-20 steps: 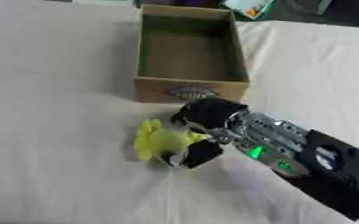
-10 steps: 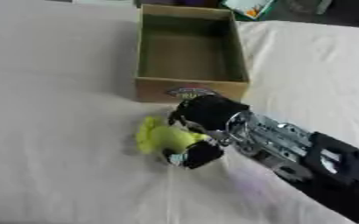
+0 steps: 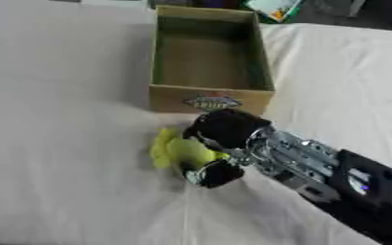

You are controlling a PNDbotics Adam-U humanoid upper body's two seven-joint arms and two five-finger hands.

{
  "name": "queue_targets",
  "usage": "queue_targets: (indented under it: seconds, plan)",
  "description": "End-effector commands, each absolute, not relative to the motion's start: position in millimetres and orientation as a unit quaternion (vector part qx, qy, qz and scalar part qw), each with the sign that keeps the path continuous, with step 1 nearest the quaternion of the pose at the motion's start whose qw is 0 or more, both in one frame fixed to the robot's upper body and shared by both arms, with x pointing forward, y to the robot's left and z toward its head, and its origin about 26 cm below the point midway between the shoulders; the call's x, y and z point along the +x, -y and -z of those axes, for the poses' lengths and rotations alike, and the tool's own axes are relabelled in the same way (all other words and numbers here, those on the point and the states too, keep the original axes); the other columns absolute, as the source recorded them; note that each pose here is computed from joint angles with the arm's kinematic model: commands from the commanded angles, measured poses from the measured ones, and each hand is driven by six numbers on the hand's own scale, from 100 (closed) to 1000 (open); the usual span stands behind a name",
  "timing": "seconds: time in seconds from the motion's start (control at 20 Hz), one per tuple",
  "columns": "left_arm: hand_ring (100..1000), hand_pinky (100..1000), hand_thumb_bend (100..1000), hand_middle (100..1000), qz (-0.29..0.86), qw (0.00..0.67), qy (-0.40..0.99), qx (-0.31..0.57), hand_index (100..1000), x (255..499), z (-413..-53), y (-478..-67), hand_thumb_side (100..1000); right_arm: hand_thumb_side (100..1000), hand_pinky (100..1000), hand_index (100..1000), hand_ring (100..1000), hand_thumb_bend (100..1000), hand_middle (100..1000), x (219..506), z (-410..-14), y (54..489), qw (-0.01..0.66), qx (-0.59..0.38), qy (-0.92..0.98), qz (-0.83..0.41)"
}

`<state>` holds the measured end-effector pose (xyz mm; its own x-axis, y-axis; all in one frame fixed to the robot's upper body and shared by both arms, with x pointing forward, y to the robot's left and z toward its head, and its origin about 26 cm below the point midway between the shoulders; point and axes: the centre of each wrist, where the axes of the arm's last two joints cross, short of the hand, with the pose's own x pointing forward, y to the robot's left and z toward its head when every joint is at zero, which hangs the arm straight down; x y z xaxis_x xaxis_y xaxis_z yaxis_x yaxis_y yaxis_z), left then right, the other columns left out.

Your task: Pick up objects on the table and place them in the box.

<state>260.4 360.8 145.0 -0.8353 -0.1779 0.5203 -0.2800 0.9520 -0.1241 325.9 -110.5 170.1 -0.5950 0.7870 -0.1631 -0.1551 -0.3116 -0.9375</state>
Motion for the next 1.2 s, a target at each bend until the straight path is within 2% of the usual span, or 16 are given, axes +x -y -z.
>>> queue_targets:
  seconds: [0.05,0.15,0.25,0.4,0.5,0.95,1.05,1.2]
  plan:
    - [393,411,100,419,-0.089,0.245,0.958,0.118,712,259,-155,-360,668,781,842,971,796,285,636,336,-166,114,0.333,-0.326,0.483,-0.741]
    - [393,411,100,419,-0.089,0.245,0.958,0.118,712,259,-155,-361,668,780,841,942,793,286,627,341,-162,113,0.343,-0.324,0.475,-0.743]
    - [393,411,100,419,-0.089,0.246,0.958,0.118,711,259,-155,-361,668,748,833,860,780,226,602,343,-160,113,0.348,-0.321,0.477,-0.741]
    - [393,411,100,419,-0.089,0.247,0.958,0.118,710,259,-155,-361,669,649,804,743,733,100,511,343,-161,113,0.349,-0.319,0.494,-0.73]
    - [393,412,100,419,-0.088,0.247,0.958,0.118,711,259,-155,-360,670,590,783,690,684,100,466,341,-162,113,0.348,-0.316,0.509,-0.721]
    - [392,414,100,419,-0.081,0.25,0.958,0.117,710,260,-155,-360,675,580,774,711,666,100,478,321,-178,112,0.332,-0.297,0.551,-0.706]
    - [392,414,100,419,-0.08,0.251,0.958,0.117,710,260,-155,-360,675,543,768,702,659,100,475,316,-184,112,0.331,-0.293,0.557,-0.703]
    - [392,414,100,419,-0.078,0.252,0.957,0.117,710,259,-155,-360,675,408,749,672,643,100,463,309,-194,112,0.329,-0.294,0.568,-0.695]
